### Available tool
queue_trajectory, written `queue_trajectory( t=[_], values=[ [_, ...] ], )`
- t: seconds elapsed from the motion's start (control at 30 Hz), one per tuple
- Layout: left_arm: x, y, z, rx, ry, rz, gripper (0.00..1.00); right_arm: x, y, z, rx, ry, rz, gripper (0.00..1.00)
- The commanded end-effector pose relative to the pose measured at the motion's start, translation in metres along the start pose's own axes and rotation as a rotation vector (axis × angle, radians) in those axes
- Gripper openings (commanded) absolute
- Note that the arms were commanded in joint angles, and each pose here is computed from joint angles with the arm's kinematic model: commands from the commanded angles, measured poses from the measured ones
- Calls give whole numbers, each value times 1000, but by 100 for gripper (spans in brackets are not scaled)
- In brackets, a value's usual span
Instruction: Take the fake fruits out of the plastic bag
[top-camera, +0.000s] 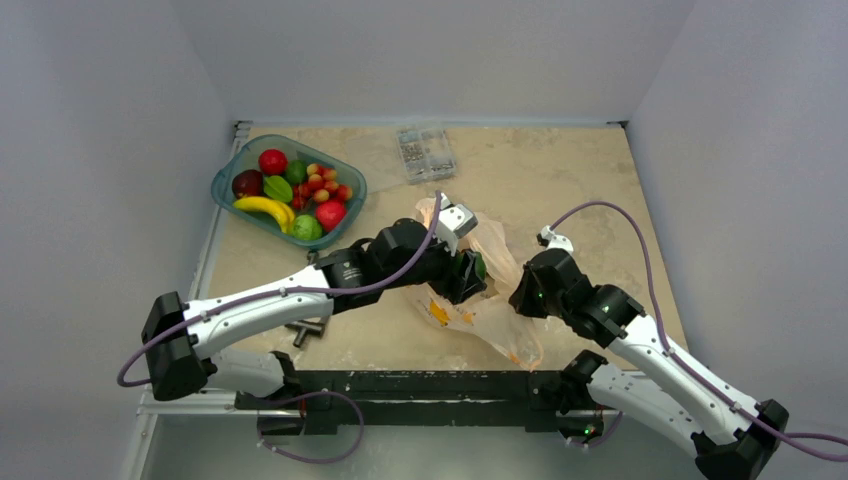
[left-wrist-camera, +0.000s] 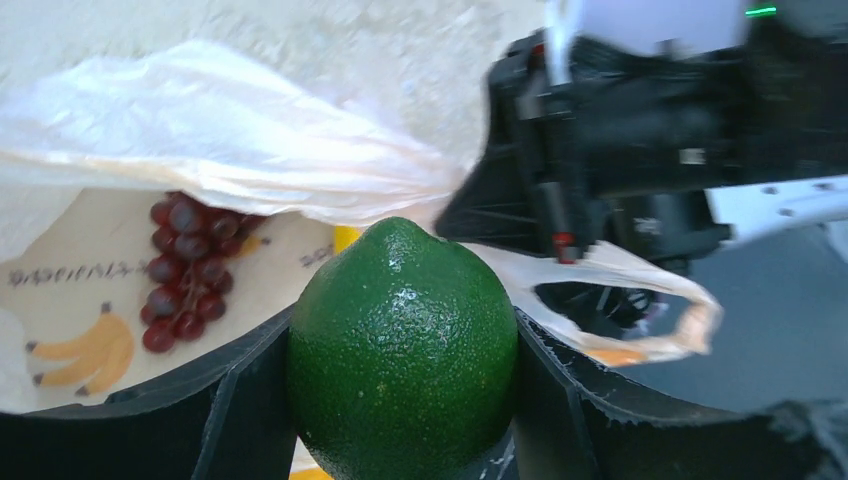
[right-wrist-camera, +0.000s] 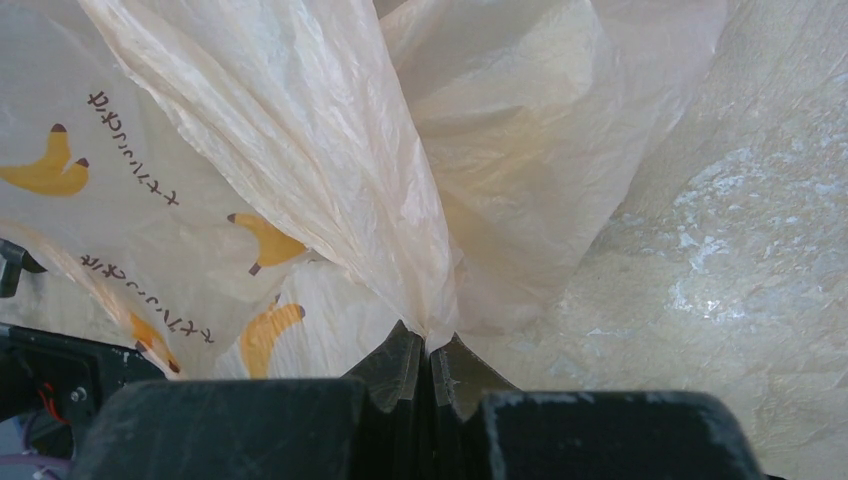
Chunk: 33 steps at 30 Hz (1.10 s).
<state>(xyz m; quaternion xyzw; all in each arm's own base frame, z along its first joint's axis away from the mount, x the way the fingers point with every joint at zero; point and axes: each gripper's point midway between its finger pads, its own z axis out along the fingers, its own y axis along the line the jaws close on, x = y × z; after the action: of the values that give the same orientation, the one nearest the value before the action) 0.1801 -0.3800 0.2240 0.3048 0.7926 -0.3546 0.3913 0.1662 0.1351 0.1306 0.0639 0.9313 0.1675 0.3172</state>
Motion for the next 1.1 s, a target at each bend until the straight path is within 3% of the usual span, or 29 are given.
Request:
queue_trajectory(
  t=[0.0,0.17,0.27,0.43,0.57,0.7,1.07],
  values=[
    [-43,-46,-34,235,-176,72,0,-5,2,0,-8,-27,13,0],
    [-71,-52,-75,256,-299,136,0,-5,2,0,-9,-26,12,0],
    [-88,-31,-99,135,-382,144,0,-4,3,0,-11,-25,12,0],
    [-97,61,-142,-355,-460,100,0,-4,3,1,-10,-24,12,0],
    [-73,152,-183,-789,-415,-43,0,-5,3,0,-11,-26,12,0],
    [-42,221,-203,-1050,-348,-173,0,-5,3,0,-11,-25,11,0],
    [-44,339,-183,-1188,-250,-292,0,-6,3,-2,-14,-33,16,0]
  ],
)
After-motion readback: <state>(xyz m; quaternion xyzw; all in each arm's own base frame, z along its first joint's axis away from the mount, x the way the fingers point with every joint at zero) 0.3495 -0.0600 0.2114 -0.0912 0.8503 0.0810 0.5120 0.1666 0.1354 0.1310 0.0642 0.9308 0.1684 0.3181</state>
